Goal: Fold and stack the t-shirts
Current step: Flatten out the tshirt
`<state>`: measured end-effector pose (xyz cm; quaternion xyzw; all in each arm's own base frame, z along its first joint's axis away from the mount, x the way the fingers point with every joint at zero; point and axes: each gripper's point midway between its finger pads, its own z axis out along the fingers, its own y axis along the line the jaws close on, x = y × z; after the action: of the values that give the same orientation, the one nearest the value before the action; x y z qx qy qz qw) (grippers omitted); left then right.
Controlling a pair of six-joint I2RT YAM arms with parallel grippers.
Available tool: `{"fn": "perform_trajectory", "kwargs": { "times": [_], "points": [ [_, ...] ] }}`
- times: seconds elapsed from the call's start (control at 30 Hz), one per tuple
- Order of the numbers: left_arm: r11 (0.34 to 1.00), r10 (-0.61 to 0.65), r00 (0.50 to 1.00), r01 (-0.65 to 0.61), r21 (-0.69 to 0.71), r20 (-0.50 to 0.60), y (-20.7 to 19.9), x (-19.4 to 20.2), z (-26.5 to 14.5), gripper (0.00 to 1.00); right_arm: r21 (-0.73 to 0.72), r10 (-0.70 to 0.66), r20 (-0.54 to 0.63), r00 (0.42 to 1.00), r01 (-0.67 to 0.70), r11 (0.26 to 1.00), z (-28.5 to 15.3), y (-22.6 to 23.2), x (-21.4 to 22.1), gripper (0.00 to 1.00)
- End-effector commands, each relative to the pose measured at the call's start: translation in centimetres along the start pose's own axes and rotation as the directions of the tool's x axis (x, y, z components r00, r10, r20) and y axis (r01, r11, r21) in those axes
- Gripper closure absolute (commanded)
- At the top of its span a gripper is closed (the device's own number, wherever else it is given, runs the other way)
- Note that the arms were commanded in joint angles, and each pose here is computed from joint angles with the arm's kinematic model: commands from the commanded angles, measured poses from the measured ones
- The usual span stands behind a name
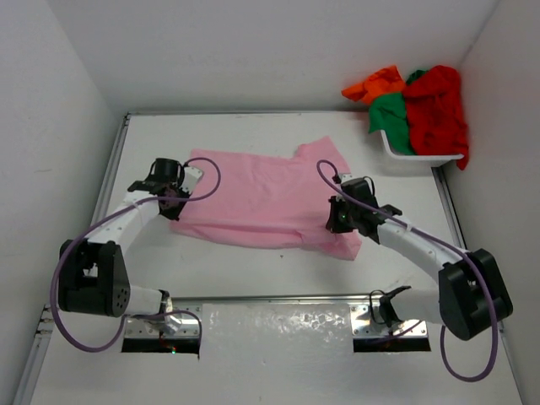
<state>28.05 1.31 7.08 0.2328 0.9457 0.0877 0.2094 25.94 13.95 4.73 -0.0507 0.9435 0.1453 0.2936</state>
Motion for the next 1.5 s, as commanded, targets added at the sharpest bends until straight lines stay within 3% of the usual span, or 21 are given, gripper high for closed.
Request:
{"fn": "perform_trajectory", "kwargs": {
  "times": [0.0, 0.3, 0.37, 0.47, 0.5, 0.53, 0.67, 0.87, 0.93, 0.97, 1.17, 1.3, 1.47],
  "points": [
    [0.997, -0.047, 0.996, 0.051, -0.053, 0.078, 1.9, -3.1, 0.1, 1.0, 0.068, -0.038, -0.009, 0.999, 0.038, 0.997, 0.4, -1.7, -1.0, 1.0],
    [0.996, -0.079, 0.996, 0.08, -0.028, 0.043, 1.5, -3.3, 2.1, 1.0, 0.077, -0.076, -0.033, 0.997, 0.079, 0.994, 1.4, -2.2, -1.8, 0.99],
    [0.997, -0.079, 0.996, 0.08, -0.021, 0.047, 1.4, -3.4, 2.2, 1.0, 0.079, -0.08, -0.044, 0.996, 0.084, 0.993, 1.6, -2.2, -2.1, 0.9],
    [0.998, -0.068, 0.997, 0.068, -0.012, 0.043, 1.3, -3.3, 2.1, 1.0, 0.039, -0.082, -0.06, 0.995, 0.084, 0.996, 1.0, -1.3, -3.0, 0.87],
    [0.998, -0.063, 0.997, 0.063, -0.01, 0.037, 1.2, -3.1, 2.1, 1.0, 0.016, -0.101, -0.054, 0.993, 0.102, 0.995, 0.7, -0.9, -3.2, 0.97],
    [0.998, -0.06, 0.997, 0.061, -0.019, 0.038, 1.3, -2.9, 1.9, 1.0, -0.011, -0.112, -0.045, 0.993, 0.111, 0.994, 0.3, -0.2, -3.4, 1.0],
    [0.997, -0.064, 0.997, 0.066, -0.047, 0.045, 1.6, -2.5, 1.3, 1.0, -0.122, -0.142, 0.01, 0.99, 0.142, 0.982, -2.2, 2.0, -2.2, 1.0],
    [0.998, -0.067, 0.995, 0.066, 0.015, 0.078, 0.9, -3.5, 0.2, 1.0, -0.047, -0.069, -0.056, 0.996, 0.066, 0.997, -2.6, -0.1, 1.1, 1.0],
    [0.998, -0.063, 0.995, 0.061, 0.02, 0.077, 0.9, -3.7, 0.2, 1.0, -0.074, -0.041, -0.054, 0.998, 0.037, 0.997, -2.4, 0.5, 1.1, 0.94],
    [0.998, -0.061, 0.996, 0.059, 0.022, 0.073, 0.9, -3.6, 0.2, 1.0, -0.08, -0.032, -0.052, 0.998, 0.028, 0.996, -2.2, 0.7, 1.0, 0.81],
    [0.998, -0.062, 0.996, 0.06, 0.028, 0.07, 0.7, -3.4, 0.5, 1.0, -0.137, 0.032, -0.08, 0.996, -0.043, 0.99, -0.4, 1.6, 2.4, 0.58],
    [0.997, -0.066, 0.995, 0.064, 0.031, 0.071, 0.6, -3.4, 0.6, 1.0, -0.101, 0.011, -0.123, 0.992, -0.023, 0.995, -0.7, 1.2, 2.2, 0.55],
    [0.997, -0.069, 0.996, 0.067, 0.032, 0.065, 0.6, -3.4, 0.7, 1.0, -0.033, 0.045, 0.045, 0.998, -0.043, 0.999, -4.7, 0.5, -0.6, 0.59]
  ]
}}
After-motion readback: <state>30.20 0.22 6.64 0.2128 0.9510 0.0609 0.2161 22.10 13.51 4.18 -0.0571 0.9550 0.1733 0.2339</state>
